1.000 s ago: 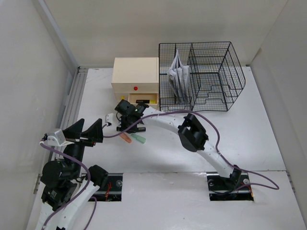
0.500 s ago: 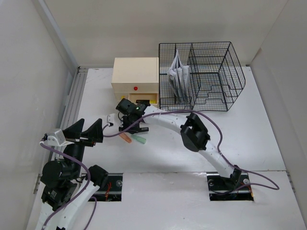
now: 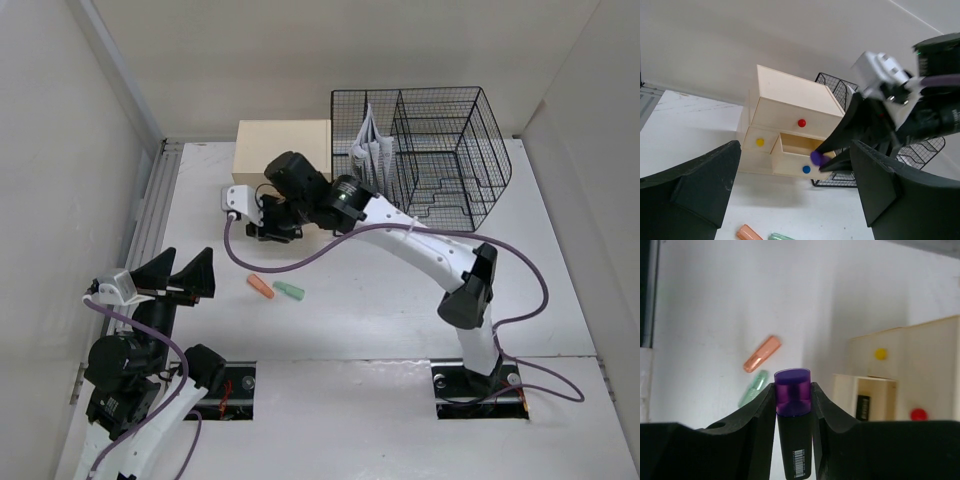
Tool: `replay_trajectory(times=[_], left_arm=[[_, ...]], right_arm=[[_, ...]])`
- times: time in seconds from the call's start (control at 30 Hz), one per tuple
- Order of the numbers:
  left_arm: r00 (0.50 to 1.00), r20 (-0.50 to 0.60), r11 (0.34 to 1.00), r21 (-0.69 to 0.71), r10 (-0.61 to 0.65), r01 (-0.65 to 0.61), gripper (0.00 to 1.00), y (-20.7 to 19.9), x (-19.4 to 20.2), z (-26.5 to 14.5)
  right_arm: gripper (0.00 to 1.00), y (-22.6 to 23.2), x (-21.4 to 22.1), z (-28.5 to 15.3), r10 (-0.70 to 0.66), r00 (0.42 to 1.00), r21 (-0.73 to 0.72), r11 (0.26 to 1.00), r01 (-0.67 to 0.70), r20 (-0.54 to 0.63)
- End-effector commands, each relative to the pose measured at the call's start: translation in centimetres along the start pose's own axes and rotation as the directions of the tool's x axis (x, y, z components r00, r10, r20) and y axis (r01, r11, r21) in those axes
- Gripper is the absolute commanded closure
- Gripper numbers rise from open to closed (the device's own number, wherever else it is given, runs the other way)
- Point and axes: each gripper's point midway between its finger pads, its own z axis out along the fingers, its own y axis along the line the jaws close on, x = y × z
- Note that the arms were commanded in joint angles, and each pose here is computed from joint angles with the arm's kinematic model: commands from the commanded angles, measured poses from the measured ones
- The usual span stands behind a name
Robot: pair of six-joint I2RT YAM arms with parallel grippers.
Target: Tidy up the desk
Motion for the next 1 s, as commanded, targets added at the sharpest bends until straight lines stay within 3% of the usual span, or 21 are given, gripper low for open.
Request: replay_trajectory(times=[0.0, 0.1, 0.47, 0.77, 0.97], left_arm=[[0.977, 0.196, 0.996, 0.065, -0.079, 0.067, 0.11, 0.2, -4.5, -3.3], [0.977, 0.196, 0.996, 0.065, -0.079, 0.067, 0.11, 0.2, -4.5, -3.3], [0.977, 0.196, 0.996, 0.065, -0.079, 0.067, 0.11, 0.2, -4.5, -3.3], [0.977, 0.196, 0.996, 0.065, -0.079, 0.067, 0.11, 0.2, -4.5, -3.3], [0.977, 0.198, 0.996, 0.056, -0.079, 0.069, 0.11, 0.3, -4.5, -3.3]], right_arm=[[0.87, -3.4, -1.9, -2.2, -0.045, 0.999, 0.189, 0.981, 0.04, 0.021], [0.87, -6.1, -0.2, -2.6, -0.049, 0.997, 0.35, 0.934, 0.066, -0.057], [0.84, -10.0, 4.1, -1.7, -0.047, 0.971, 0.544, 0.821, 0.171, -0.235], [0.83, -11.7, 7.2, -1.0, -0.029, 0.951, 0.555, 0.807, 0.204, -0.308], [0.75, -12.3, 9.0, -0.2, -0.01, 0.944, 0.544, 0.815, 0.199, -0.331]])
